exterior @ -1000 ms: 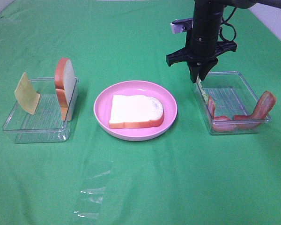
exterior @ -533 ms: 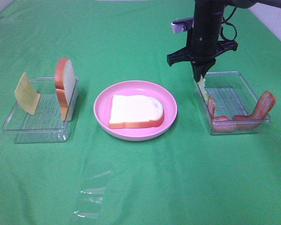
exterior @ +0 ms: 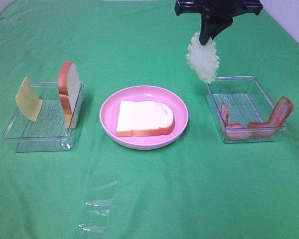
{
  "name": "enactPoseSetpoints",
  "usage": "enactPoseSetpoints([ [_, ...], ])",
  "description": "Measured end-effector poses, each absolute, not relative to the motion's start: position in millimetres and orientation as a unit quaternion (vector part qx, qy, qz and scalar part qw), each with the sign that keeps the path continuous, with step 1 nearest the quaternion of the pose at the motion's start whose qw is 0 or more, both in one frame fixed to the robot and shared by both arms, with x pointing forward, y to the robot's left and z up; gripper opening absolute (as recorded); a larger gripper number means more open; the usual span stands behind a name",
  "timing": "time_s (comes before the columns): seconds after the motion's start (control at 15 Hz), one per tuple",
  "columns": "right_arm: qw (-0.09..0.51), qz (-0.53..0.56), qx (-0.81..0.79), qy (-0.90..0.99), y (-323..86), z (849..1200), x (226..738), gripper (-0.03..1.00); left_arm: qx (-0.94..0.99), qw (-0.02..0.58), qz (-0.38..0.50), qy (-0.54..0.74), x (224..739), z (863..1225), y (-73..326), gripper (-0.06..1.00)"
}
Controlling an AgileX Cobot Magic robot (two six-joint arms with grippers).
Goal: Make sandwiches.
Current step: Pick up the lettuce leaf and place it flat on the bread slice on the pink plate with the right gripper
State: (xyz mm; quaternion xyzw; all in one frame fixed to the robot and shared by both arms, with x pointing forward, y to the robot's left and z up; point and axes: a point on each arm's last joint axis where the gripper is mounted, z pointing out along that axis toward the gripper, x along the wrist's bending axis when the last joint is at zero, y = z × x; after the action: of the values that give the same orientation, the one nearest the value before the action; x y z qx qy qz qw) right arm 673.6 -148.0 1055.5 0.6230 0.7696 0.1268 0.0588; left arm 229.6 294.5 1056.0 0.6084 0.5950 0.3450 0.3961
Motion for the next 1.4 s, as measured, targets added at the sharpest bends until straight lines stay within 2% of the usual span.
enactPoseSetpoints([
  [0.27,-0.094,0.253,0.542,0.795,-115,1073,657,0.02,0.608,0.396,0.345,0.595,230,1056,294,0.99],
  [0.33,-0.164,0.284,0.518,0.79,-104,1064,651,0.02,0.608,0.396,0.345,0.595,230,1056,294,0.99],
  [0.4,-0.198,0.282,0.514,0.786,-102,1050,646,0.02,0.608,0.396,0.345,0.595,230,1056,294,0.99],
  [0.6,-0.257,0.287,0.525,0.759,-97,1006,638,0.02,0.608,0.396,0.345,0.595,230,1056,294,0.99],
  [0.87,-0.295,0.331,0.537,0.718,-87,972,648,0.02,0.608,0.396,0.345,0.595,230,1056,294,0.99],
  [1.07,-0.292,0.336,0.562,0.697,-84,944,659,0.02,0.608,0.396,0.345,0.595,230,1056,294,0.99],
  [1.4,-0.208,0.279,0.554,0.756,-95,931,664,0.02,0.608,0.396,0.345,0.595,230,1056,294,0.99],
])
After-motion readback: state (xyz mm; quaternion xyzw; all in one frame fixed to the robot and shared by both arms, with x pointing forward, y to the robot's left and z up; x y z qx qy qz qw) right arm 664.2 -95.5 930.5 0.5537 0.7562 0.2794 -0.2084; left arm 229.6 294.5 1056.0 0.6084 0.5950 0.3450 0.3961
